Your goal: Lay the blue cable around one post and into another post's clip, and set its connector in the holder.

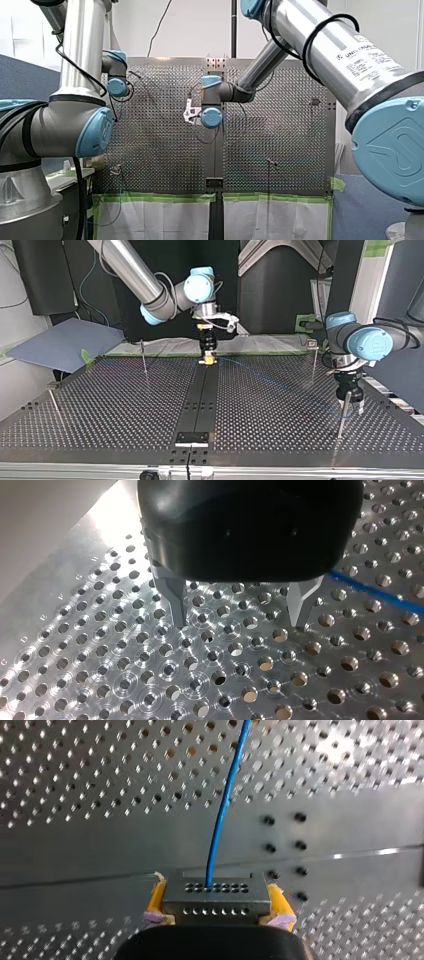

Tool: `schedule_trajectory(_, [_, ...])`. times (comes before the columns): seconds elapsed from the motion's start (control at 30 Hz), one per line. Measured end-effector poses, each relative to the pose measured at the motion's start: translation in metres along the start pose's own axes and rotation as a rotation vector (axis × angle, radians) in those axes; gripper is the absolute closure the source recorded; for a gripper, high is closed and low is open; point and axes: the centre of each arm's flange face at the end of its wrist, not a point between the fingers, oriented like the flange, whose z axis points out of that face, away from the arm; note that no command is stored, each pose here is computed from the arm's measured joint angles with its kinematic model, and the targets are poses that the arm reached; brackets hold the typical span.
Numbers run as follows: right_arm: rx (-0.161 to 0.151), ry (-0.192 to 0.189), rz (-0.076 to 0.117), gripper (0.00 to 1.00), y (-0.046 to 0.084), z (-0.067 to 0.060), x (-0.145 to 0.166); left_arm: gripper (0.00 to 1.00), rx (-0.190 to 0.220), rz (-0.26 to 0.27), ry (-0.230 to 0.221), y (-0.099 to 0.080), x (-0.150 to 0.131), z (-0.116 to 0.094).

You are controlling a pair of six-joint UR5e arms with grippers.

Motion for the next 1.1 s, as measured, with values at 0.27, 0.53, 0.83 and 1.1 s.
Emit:
schedule_trajectory(0.27, [-0.064,0.01,0.055,1.0,0.019,-0.009,-0.019,0.0,0.0,0.002,-0.001,0.0,0.0,0.0])
schedule_trajectory(0.53, [-0.135,0.02,0.048,1.0,0.04,-0.022,-0.04,0.0,-0.001,0.001,0.001,0.0,0.0,0.0])
schedule_trajectory(0.83, [-0.231,0.038,0.08,1.0,0.072,-0.033,-0.059,0.0,0.0,0.001,0.001,0.0,0.0,0.0])
schedule_trajectory(1.1, [-0.338,0.06,0.105,1.0,0.11,-0.042,-0.075,0.0,0.003,0.001,0.002,-0.001,0.0,0.0])
